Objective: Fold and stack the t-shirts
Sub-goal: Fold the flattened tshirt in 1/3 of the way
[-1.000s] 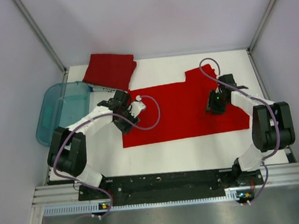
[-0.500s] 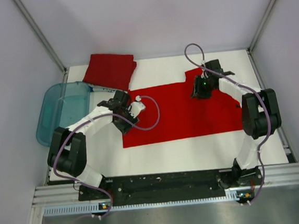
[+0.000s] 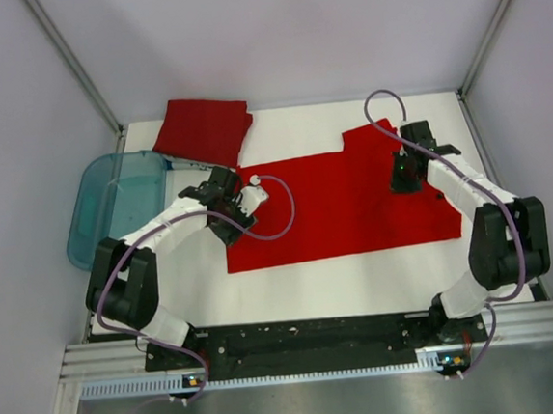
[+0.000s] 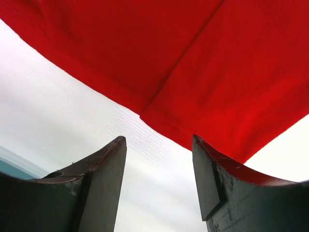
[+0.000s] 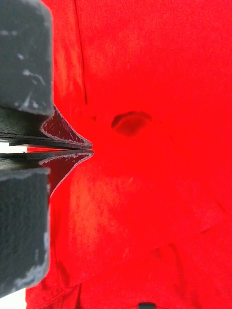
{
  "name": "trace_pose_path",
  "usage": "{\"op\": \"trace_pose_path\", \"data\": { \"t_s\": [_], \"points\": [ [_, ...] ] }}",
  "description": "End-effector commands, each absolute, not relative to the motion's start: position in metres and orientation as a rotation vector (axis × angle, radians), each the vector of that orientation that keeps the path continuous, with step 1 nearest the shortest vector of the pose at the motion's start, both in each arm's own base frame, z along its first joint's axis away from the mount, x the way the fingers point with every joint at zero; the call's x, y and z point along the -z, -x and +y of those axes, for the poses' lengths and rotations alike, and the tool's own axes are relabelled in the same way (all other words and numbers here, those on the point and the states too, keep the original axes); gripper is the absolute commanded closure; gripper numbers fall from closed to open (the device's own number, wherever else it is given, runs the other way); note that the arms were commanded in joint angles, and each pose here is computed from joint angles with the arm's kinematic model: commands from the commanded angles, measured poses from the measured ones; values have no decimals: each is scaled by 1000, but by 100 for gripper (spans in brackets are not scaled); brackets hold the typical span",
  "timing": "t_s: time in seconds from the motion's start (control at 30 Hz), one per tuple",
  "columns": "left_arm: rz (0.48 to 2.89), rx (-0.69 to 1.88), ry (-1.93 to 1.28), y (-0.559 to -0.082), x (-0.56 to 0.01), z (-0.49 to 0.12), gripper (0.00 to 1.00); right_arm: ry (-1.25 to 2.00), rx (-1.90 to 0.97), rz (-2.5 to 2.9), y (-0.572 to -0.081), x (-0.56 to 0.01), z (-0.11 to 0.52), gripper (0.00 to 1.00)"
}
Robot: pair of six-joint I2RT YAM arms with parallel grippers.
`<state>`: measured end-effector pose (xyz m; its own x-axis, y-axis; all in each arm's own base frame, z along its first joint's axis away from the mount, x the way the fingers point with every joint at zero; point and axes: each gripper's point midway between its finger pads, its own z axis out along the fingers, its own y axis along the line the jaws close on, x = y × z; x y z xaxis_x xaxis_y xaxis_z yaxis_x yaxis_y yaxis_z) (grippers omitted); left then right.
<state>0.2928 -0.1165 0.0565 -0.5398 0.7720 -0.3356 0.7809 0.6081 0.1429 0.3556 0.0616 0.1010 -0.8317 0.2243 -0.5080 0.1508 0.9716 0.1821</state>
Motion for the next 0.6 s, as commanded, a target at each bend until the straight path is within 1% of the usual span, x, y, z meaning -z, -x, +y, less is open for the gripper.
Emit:
{"op": "trace_pose_path", "data": {
  "t_s": [0.0, 0.1, 0.13, 0.27, 0.37, 0.47, 0.57],
  "points": [
    [2413, 12, -1229, -299, -69, -117, 39, -330, -60, 2709, -339, -57, 44, 100],
    [2413, -2, -1226, -299, -69, -114, 39, -316, -113, 2759, -347, -43, 55, 100],
    [2415, -6, -1226, -299, -68, -114, 39, -295, -174, 2773, -351, -41, 66, 100],
    [2407, -13, -1230, -297, -69, -112, 39, -194, -252, 2707, -382, -65, 101, 100],
    [2404, -18, -1230, -297, -70, -111, 39, -161, -293, 2691, -396, -68, 119, 100],
    [2407, -18, -1224, -297, -74, -111, 39, -140, -349, 2709, -401, -61, 128, 100],
    [2378, 40, -1221, -292, -88, -118, 39, -150, -290, 2646, -404, -81, 114, 100]
  ]
}}
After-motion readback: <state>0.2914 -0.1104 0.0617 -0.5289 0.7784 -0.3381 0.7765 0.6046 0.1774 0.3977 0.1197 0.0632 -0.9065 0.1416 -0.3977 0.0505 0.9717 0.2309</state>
